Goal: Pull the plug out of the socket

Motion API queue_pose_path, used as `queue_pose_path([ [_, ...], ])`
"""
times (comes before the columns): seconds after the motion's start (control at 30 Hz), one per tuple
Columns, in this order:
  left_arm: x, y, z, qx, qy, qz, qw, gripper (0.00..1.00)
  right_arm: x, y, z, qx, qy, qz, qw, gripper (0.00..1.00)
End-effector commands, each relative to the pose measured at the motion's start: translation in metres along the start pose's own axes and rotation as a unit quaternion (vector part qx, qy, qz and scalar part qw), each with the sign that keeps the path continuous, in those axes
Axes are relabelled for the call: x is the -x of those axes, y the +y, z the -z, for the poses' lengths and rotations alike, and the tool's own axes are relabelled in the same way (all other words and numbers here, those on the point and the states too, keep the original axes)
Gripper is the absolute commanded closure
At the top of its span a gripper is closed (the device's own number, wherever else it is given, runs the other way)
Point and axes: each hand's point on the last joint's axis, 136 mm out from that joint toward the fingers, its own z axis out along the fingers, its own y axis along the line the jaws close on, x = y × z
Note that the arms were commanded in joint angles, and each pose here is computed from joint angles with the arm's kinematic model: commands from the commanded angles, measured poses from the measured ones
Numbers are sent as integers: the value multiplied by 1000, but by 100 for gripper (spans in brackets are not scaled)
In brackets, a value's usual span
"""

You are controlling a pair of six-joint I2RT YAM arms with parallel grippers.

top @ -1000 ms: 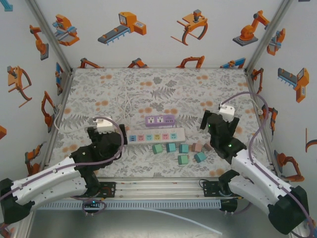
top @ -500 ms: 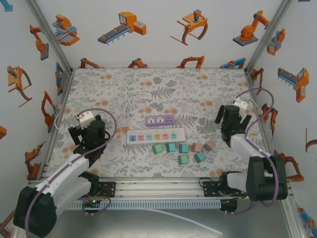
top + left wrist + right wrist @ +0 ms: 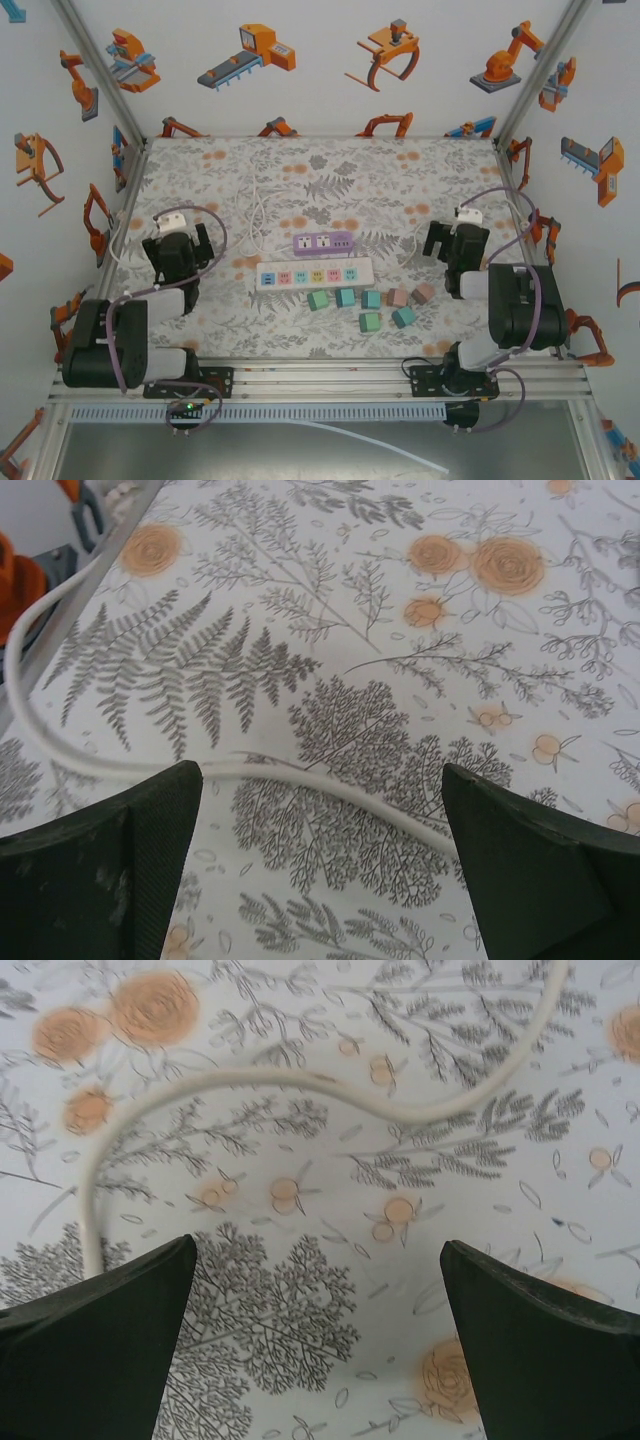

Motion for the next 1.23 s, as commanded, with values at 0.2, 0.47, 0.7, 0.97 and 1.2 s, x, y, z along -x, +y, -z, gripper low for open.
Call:
queue_pose_path([
  [0.2,3,-29,-34,-88,1,14,996,3,25,2,1,9,-51,-1,999,1],
  [0.47,2,-33,-33,-83,6,-3,997,3,25,2,1,10,-51,-1,999,1],
  [0.7,2,-34,-33,-83,9,-4,997,3,25,3,1,10,-50,0,999,1],
  [0.97,2,-34,-33,-83,9,-4,997,3,25,3,0,7,-48,3,999,1],
  [1.2,3,-34,-33,-83,8,-4,996,3,25,3,1,6,-49,3,999,1],
])
